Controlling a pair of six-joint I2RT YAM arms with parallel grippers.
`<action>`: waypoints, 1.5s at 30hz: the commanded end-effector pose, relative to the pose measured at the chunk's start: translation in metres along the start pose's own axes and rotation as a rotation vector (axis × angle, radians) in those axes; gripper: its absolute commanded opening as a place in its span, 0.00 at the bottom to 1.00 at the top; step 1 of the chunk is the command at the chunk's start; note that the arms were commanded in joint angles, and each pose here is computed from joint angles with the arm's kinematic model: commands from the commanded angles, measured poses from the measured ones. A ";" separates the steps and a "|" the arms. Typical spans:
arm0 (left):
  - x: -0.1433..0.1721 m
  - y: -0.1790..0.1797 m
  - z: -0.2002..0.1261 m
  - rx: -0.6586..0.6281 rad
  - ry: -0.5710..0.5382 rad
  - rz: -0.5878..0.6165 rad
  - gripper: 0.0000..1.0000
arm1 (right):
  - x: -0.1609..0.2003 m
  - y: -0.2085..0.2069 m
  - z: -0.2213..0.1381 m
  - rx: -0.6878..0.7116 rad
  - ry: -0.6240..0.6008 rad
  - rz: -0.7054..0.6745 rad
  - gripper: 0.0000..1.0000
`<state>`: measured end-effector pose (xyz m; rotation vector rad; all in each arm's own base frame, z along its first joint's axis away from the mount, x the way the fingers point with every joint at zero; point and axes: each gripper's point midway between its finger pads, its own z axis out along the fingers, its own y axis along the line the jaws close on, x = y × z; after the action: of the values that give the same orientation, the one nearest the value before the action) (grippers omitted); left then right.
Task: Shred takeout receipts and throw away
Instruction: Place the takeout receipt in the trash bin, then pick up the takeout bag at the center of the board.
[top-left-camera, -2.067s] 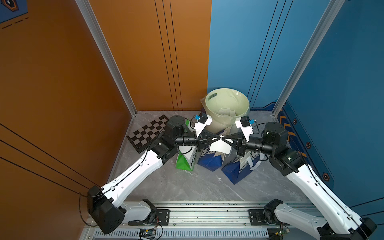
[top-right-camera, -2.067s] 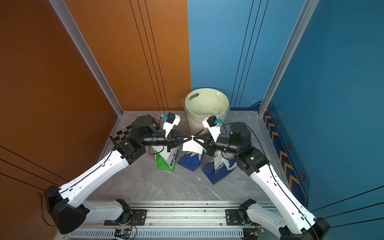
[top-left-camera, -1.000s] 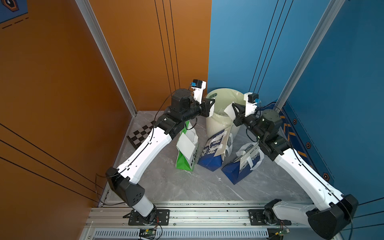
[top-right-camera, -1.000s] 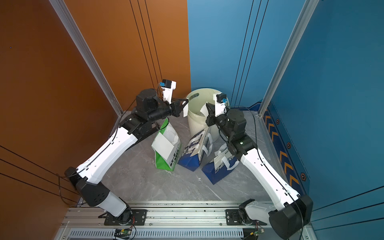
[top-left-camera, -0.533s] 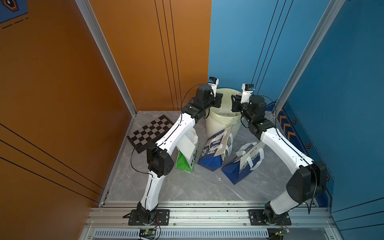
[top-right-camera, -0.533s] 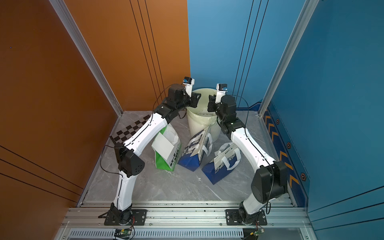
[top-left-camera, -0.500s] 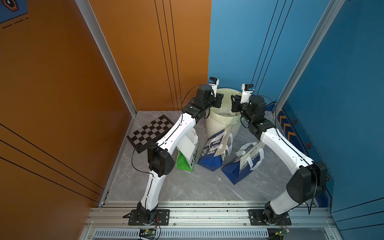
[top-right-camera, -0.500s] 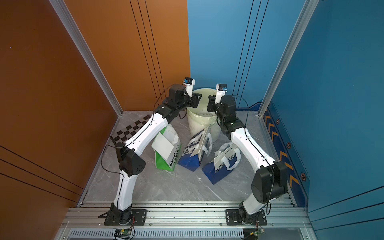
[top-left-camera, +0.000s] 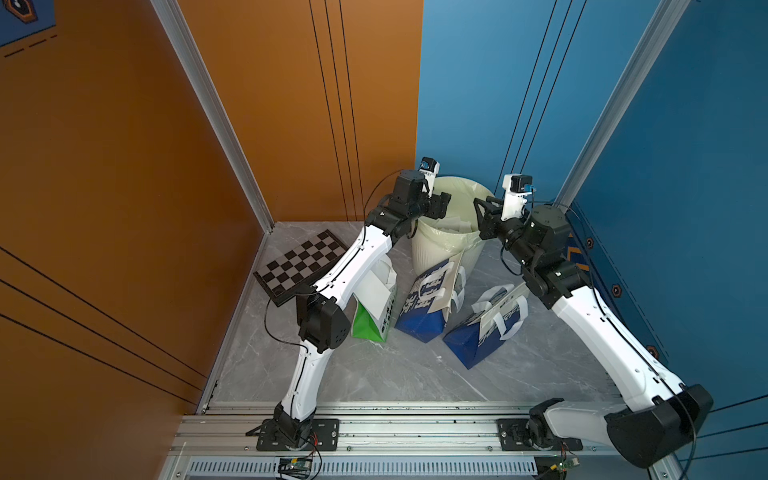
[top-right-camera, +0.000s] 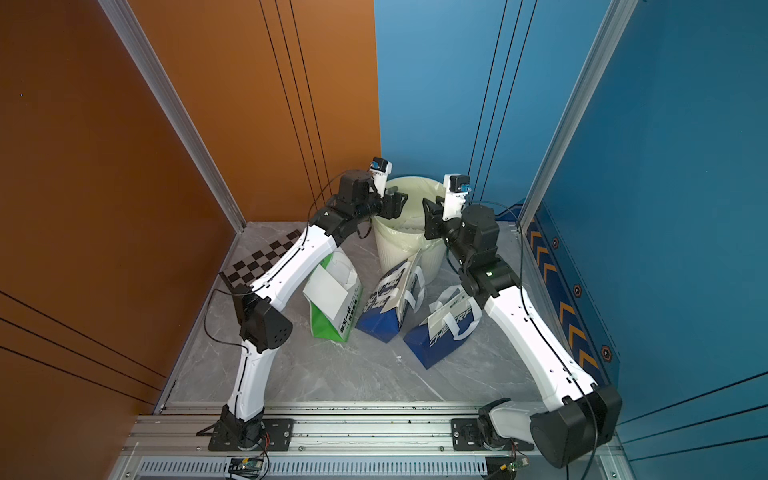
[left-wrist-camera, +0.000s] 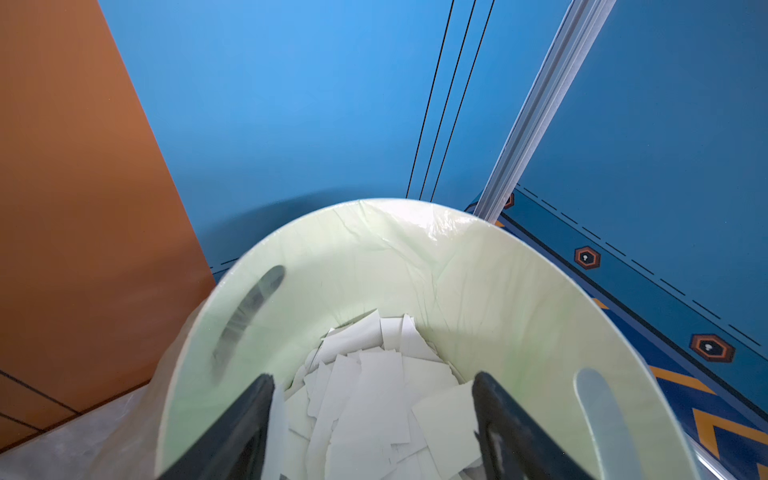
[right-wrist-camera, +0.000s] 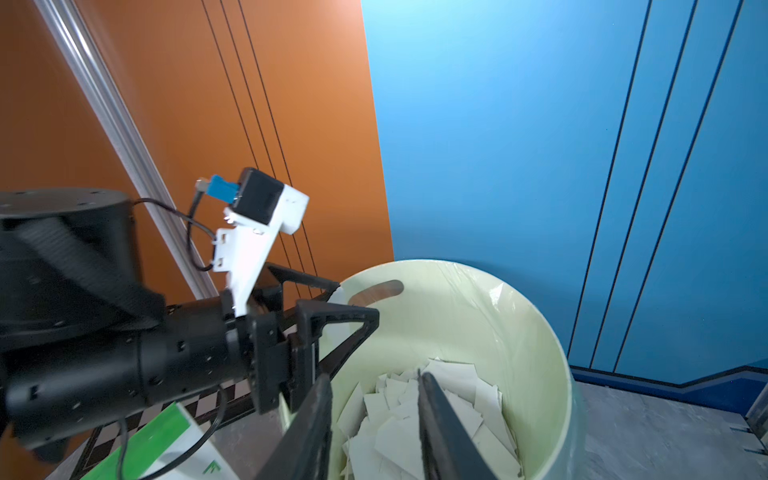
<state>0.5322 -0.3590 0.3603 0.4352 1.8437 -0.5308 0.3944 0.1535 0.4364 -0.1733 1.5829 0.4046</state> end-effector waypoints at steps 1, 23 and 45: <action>-0.002 -0.004 -0.015 0.022 0.049 0.038 0.76 | 0.025 0.006 -0.013 -0.030 0.086 -0.012 0.37; -0.004 0.023 -0.073 -0.198 0.107 0.163 0.81 | 0.038 0.012 -0.043 -0.006 0.128 -0.110 0.37; 0.077 0.079 -0.333 -0.479 0.119 0.160 0.75 | 0.078 0.100 -0.070 -0.310 0.224 -0.201 0.44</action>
<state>0.3042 -0.1300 0.3908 0.2995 1.9119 -0.0404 0.2915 0.2336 0.3793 -0.6106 1.6851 0.5158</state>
